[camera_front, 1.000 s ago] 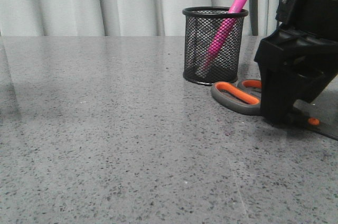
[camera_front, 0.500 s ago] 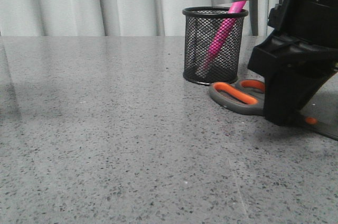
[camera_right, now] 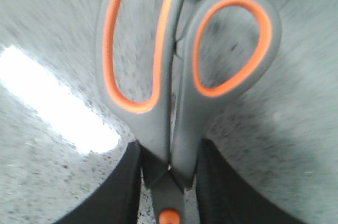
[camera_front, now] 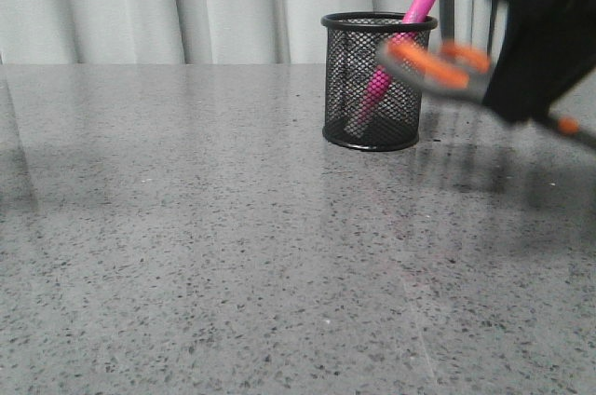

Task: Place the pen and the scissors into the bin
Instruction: 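Carry the scissors above the mesh holder, blades pointing down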

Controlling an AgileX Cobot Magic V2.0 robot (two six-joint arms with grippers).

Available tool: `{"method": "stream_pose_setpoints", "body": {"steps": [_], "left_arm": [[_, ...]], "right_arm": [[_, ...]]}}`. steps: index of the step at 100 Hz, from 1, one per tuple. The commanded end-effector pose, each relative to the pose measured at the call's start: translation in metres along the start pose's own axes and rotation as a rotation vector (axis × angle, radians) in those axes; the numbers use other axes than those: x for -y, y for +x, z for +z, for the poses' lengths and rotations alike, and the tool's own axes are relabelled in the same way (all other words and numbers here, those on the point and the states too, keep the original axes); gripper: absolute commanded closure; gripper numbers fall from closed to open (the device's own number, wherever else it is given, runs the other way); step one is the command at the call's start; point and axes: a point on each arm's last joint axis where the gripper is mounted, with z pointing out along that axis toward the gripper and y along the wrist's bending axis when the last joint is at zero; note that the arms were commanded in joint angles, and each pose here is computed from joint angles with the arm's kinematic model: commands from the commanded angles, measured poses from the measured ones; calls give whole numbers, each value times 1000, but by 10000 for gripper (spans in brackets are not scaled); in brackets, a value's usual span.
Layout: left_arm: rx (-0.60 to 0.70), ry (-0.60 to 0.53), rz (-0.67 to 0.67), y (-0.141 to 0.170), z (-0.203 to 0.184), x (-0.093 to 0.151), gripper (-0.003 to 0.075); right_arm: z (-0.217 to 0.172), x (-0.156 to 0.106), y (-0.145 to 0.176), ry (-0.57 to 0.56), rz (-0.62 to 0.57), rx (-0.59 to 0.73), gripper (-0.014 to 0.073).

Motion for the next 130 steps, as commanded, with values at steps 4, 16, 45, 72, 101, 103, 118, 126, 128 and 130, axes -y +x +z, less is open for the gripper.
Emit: {"method": "stream_pose_setpoints", "body": {"steps": [4,16,45,72,101,103,118,126,128,130], "left_arm": [[59,-24,-30,-13,-6,-1,739],[64,-27,-39,-13,-6,-2,739],[69,-26,-49,-14,-6,-2,739],[69,-26,-51,-14,-6,-2,739],[69,-26,-51,-14,-6,-2,739],[69,-26,-51,-14,-6,-2,739],[69,-26,-51,-14,-6,-2,739],[69,-26,-51,-14,-6,-2,739],[69,-26,-51,-14,-6,-2,739],[69,-26,-51,-14,-6,-2,739]], "right_arm": [[-42,-1,-1,64,-11,325,671],[-60,1,-6,120,-10,595,671],[-58,13,-57,239,-5,1121,671],[-6,25,-81,240,143,1276,671],[47,28,-83,219,177,1196,671],[49,29,-83,218,177,1190,671],[61,29,-81,216,178,1157,671],[64,29,-81,215,178,1146,671],[64,29,-81,215,178,1144,671],[65,29,-80,214,178,1142,671]]}}
